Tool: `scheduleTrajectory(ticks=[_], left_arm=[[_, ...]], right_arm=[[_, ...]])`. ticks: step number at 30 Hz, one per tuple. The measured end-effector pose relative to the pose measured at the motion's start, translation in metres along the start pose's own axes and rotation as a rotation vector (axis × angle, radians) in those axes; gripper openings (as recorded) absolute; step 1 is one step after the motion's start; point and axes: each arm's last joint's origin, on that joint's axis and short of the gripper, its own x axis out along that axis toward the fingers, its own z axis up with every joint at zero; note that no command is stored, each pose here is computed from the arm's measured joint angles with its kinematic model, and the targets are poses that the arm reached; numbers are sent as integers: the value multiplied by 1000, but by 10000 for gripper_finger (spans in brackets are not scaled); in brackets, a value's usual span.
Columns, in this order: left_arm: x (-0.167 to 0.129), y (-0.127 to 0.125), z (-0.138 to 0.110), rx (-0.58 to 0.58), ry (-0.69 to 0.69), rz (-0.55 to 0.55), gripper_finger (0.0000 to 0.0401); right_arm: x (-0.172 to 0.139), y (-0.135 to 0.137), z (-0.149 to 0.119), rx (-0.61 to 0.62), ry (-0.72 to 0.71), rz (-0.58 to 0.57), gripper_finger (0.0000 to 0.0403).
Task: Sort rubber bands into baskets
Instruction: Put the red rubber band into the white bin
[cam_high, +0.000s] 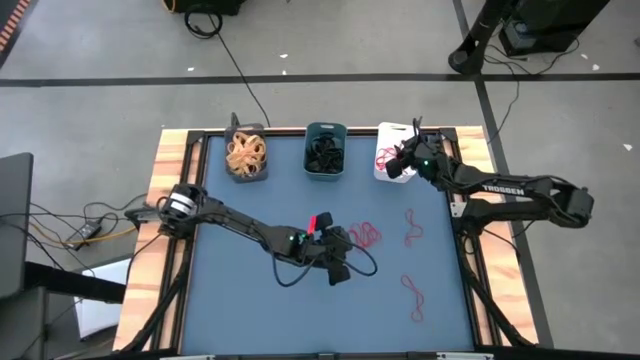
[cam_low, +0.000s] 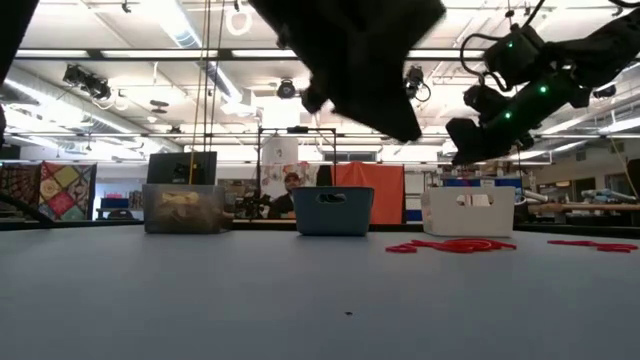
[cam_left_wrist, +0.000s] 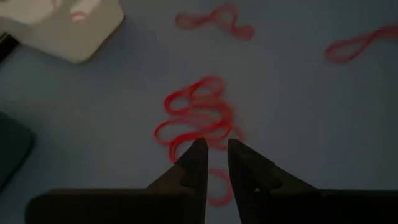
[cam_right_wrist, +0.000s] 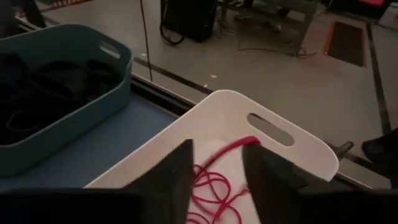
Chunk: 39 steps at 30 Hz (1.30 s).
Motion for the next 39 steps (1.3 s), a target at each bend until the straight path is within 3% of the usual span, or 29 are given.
scheduleTrajectory(ticks=[3, 6, 11, 17, 24, 26, 32, 39], left_arm=[[12, -1, -7, 4, 11, 9, 67], [23, 0, -12, 21, 21, 21, 67], [43, 8, -18, 5, 41, 50, 67], [51, 21, -15, -36, 49, 38, 67], [77, 32, -22, 140, 51, 28, 67], [89, 38, -28, 140, 82, -2, 67], [111, 63, -30, -83, 121, -99, 67], [115, 76, -30, -145, 172, -179, 47]], right_arm=[[-2, 0, 2, 1, -11, 29, 189], [-6, 3, 5, -7, -27, 140, 224], [-17, 3, 11, 39, -68, 203, 245], [-30, 3, 11, 110, -35, 369, 237], [-41, 9, 10, 147, 30, 653, 218], [-44, 9, 9, 133, 40, 660, 212], [-47, 8, 4, 102, 76, 639, 193], [-47, 7, 3, 84, 73, 630, 173]])
